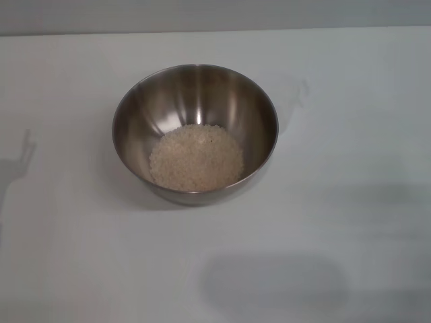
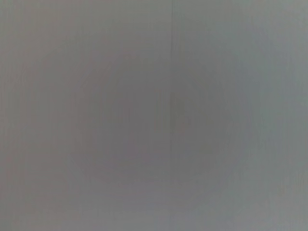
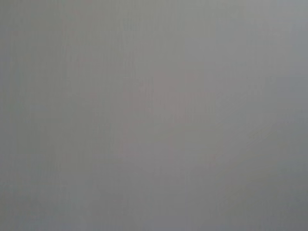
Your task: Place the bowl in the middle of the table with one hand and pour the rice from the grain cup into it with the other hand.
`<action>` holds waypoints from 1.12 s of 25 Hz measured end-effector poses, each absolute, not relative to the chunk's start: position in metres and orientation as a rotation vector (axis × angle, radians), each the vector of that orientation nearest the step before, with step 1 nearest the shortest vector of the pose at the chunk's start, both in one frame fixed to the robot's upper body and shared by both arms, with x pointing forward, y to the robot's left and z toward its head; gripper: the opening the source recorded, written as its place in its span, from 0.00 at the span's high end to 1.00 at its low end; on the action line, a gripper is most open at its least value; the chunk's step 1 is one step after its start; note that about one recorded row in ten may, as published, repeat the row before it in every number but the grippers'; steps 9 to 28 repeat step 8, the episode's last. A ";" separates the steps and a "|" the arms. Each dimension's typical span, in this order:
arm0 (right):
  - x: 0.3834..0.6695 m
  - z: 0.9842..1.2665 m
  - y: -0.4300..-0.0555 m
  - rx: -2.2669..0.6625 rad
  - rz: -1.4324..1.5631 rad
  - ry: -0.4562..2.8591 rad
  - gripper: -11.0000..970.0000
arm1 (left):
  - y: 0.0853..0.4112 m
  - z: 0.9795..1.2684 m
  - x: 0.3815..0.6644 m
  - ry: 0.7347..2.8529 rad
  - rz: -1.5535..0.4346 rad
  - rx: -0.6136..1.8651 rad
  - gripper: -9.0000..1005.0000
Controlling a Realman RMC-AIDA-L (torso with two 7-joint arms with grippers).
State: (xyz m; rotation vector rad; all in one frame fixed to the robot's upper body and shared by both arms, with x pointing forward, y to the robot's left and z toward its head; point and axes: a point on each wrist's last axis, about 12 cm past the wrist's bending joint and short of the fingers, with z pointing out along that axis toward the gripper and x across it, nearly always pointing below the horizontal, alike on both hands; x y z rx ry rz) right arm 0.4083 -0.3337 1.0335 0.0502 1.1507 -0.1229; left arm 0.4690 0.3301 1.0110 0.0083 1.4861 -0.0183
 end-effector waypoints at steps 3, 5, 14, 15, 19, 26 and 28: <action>0.407 1.036 -0.333 0.045 -0.125 1.127 0.14 | 0.331 1.015 0.467 1.445 -0.010 -0.012 0.20; 0.408 1.036 -0.332 0.043 -0.123 1.127 0.14 | 0.331 1.016 0.466 1.435 -0.009 -0.011 0.20; 0.408 1.036 -0.331 0.042 -0.115 1.126 0.14 | 0.333 1.017 0.464 1.426 0.011 -0.005 0.20; 0.408 1.036 -0.331 0.042 -0.115 1.126 0.14 | 0.333 1.017 0.464 1.426 0.011 -0.005 0.20; 0.408 1.036 -0.331 0.042 -0.115 1.126 0.14 | 0.333 1.017 0.464 1.426 0.011 -0.005 0.20; 0.408 1.036 -0.331 0.042 -0.115 1.126 0.14 | 0.333 1.017 0.464 1.426 0.011 -0.005 0.20; 0.408 1.036 -0.331 0.042 -0.115 1.126 0.14 | 0.333 1.017 0.464 1.426 0.011 -0.005 0.20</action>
